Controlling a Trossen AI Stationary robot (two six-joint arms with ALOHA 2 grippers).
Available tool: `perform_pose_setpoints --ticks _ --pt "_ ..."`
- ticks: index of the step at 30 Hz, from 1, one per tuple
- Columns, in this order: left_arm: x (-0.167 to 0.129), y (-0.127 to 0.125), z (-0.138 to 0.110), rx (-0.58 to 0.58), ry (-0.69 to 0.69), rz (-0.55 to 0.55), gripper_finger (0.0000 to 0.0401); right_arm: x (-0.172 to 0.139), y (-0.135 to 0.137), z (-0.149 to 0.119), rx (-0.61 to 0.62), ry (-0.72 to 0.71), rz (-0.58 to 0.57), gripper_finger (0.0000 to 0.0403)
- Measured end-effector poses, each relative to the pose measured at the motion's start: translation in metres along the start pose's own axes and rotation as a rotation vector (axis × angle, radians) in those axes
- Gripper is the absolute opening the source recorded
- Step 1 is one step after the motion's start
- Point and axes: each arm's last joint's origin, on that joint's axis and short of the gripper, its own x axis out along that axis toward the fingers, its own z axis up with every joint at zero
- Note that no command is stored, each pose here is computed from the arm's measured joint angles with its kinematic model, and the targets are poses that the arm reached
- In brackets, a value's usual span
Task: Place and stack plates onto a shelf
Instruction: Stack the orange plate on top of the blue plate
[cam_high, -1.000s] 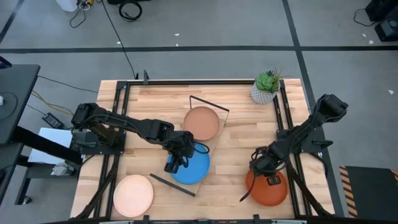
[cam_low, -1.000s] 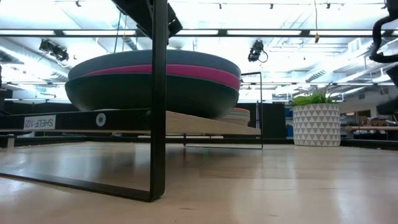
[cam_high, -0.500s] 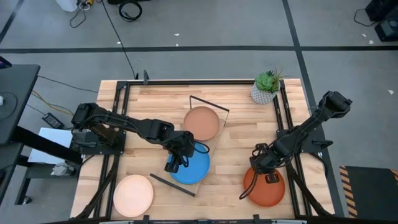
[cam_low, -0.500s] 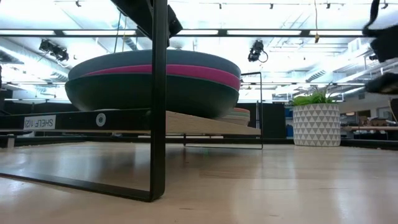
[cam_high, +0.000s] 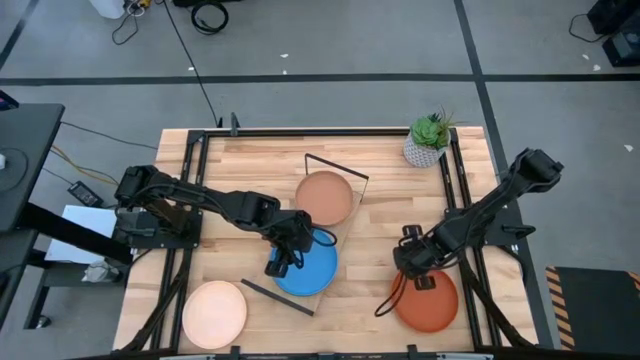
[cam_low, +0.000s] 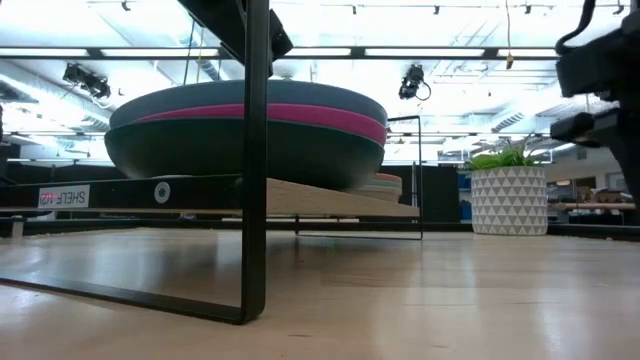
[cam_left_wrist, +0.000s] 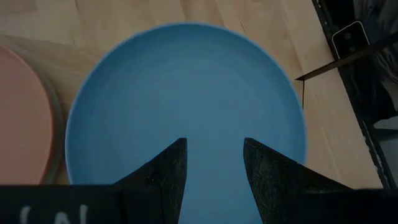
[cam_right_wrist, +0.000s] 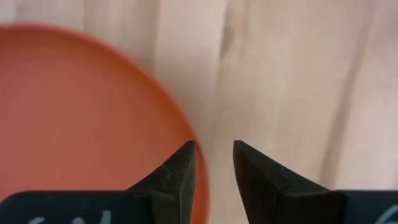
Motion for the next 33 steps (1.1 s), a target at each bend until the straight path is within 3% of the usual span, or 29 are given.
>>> perform_pose_setpoints --ticks 9,14,17,26,33 --pt "0.000 0.000 0.000 0.000 0.001 0.000 0.0164 0.015 -0.003 0.004 -0.087 0.106 0.095 0.0111" --pt "0.000 0.000 0.001 0.014 -0.010 0.014 0.0164 0.021 -0.004 0.006 -0.115 0.130 0.117 0.0058" --pt "0.000 0.002 0.005 0.084 -0.042 0.090 0.0164 0.020 -0.004 0.007 -0.133 0.129 0.140 0.0016" --pt "-0.004 0.010 0.023 0.423 -0.150 0.421 0.0164 -0.010 -0.027 0.017 -0.114 -0.009 0.173 0.0012" --pt "-0.004 -0.002 0.029 0.582 -0.164 0.492 0.0164 -0.045 -0.054 0.026 0.033 -0.159 0.248 0.0012"
